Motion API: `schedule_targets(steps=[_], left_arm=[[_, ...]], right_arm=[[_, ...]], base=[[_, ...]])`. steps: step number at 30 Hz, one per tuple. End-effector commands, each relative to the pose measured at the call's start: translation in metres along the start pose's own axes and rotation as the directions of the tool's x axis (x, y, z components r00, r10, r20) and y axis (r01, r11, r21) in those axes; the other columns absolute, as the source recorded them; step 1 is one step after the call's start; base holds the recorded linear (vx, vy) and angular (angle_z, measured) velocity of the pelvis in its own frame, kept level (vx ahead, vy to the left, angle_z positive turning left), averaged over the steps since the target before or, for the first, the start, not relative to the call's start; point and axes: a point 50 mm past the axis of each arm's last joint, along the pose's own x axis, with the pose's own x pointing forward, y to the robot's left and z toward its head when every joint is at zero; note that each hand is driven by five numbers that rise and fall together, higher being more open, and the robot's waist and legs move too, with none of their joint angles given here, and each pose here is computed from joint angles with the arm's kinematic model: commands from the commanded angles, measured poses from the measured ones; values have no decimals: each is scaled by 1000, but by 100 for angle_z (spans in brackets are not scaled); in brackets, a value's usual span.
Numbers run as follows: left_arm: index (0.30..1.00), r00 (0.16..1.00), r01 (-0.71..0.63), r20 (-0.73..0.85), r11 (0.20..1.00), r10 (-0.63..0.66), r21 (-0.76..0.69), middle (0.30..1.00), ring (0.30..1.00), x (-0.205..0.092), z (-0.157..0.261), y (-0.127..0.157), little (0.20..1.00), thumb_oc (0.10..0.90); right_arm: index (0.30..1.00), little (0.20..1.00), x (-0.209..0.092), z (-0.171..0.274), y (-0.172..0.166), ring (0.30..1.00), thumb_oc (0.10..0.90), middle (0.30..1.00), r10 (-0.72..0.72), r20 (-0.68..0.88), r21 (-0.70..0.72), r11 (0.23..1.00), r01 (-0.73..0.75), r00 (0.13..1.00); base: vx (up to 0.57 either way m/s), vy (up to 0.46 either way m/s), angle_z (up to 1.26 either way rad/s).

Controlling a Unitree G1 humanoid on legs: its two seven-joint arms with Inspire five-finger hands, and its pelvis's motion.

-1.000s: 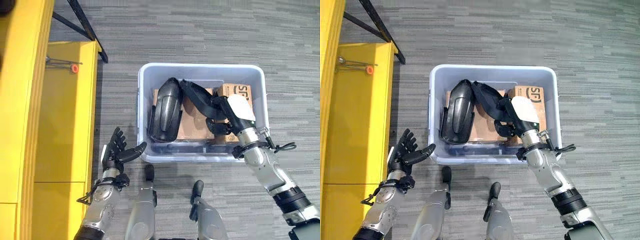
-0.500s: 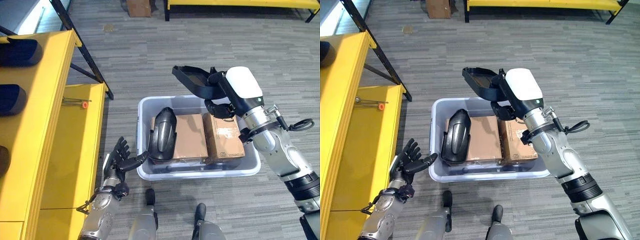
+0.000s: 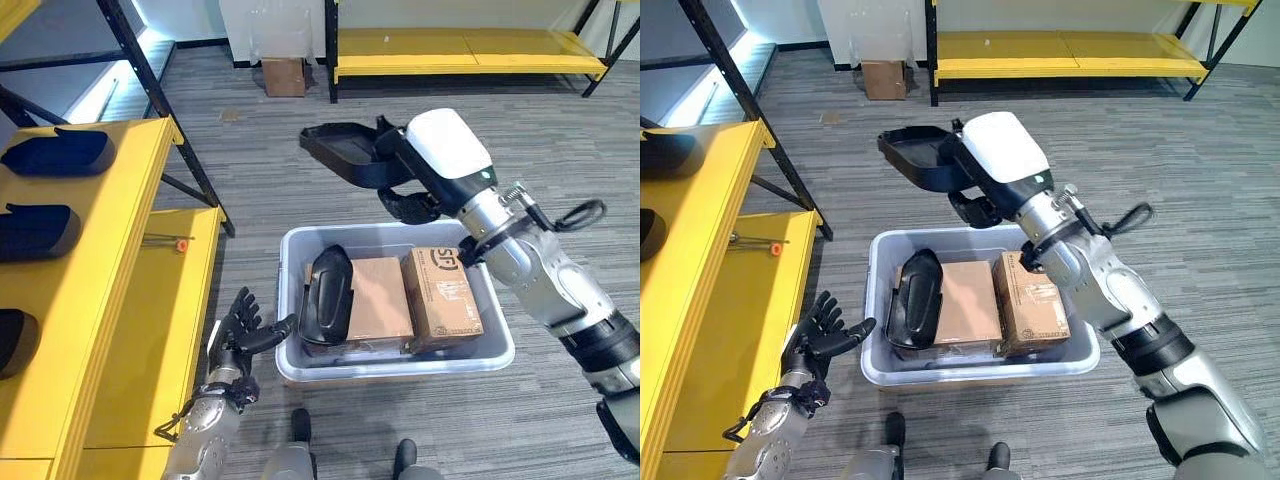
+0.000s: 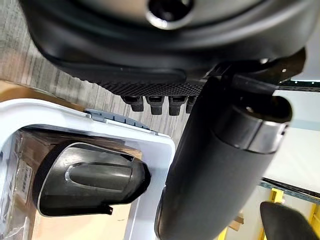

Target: Move parts from the plastic box to the shelf.

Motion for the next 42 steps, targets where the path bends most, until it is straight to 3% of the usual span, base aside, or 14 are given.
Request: schedule_targets(steps=[1,14,23,31,42], left_arm=[[1000,994,9,109,1000,-7,-13,1000,1000,-4,19,6,1000,900],[1000,995,-51,77,992,60,-118,1000,1000,-20,7,21,1000,900],[1000,995,18,103,993,-7,-115,1000,1000,-12,16,8,1000,900],[1000,977,202,65,979,-201,-14,1000,1000,-4,13,-25,1000,900],[1000,992,95,82,995,-94,-13,1000,1000,-13,12,-4,1000,900]], right_arm=[[300,300,39,17,-45,300,400,300,-203,92,-32,978,206,975],[300,300,61,58,-66,300,400,300,-278,254,11,959,285,926],[300,300,43,47,-73,300,400,300,-378,219,23,924,382,900],[300,300,9,22,-77,300,400,300,-409,130,-11,910,414,903],[300,300,3,12,-48,300,400,300,-374,20,66,926,372,927]], base=[[-66,-125,-5],[-171,-143,10],[-194,-193,104],[-49,100,128],[-32,174,32]])
